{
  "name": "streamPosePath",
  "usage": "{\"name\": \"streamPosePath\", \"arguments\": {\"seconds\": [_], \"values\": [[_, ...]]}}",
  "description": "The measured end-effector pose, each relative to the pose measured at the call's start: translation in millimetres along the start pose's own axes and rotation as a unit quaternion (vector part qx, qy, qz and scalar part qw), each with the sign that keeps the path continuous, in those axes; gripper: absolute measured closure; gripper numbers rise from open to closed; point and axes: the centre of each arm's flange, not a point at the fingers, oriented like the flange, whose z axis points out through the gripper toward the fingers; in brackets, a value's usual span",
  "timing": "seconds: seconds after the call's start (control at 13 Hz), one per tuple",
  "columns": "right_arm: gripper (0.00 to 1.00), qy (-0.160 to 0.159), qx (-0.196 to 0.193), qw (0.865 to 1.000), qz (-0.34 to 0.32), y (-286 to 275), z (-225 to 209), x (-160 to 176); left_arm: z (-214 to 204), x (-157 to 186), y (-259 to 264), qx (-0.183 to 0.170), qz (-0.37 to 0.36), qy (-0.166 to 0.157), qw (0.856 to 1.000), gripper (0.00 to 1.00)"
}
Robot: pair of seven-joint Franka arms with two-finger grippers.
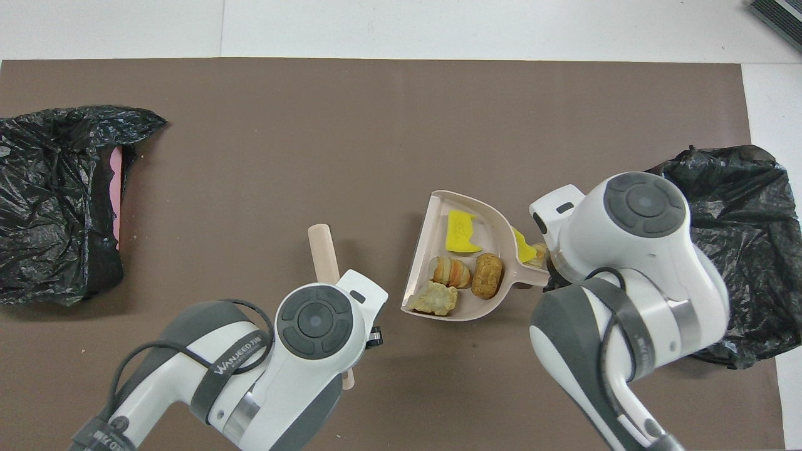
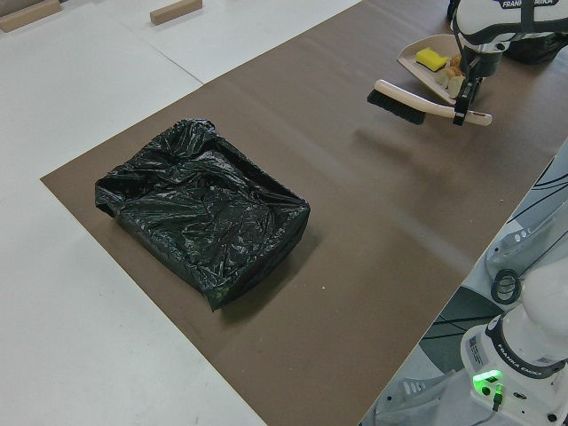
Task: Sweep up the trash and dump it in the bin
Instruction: 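Carry the dustpan to the nearer black bag with the right gripper, then tip the dustpan into the black bag with the right gripper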
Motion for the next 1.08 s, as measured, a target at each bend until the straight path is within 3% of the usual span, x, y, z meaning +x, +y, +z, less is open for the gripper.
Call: {"name": "streamPosePath", "arguments": {"seconds": [0.23,0.62,0.85,1.08], "values": [[0.68,0.029,-0.031,0.999,0.002,18,-49,-60,33,-61,27,0.007,0.014,0.01,1.0,0.73],[0.68,0.047,-0.057,0.997,0.029,60,-91,-206,56,-154,57,0.02,0.037,0.02,0.999,0.73],[0.68,0.042,-0.061,0.996,0.042,73,-85,-290,66,-164,55,0.006,0.037,0.014,0.999,0.73],[0.68,0.008,-0.08,0.996,0.046,77,-86,-360,82,-165,50,0.006,0.034,0.003,0.999,0.73]]}}
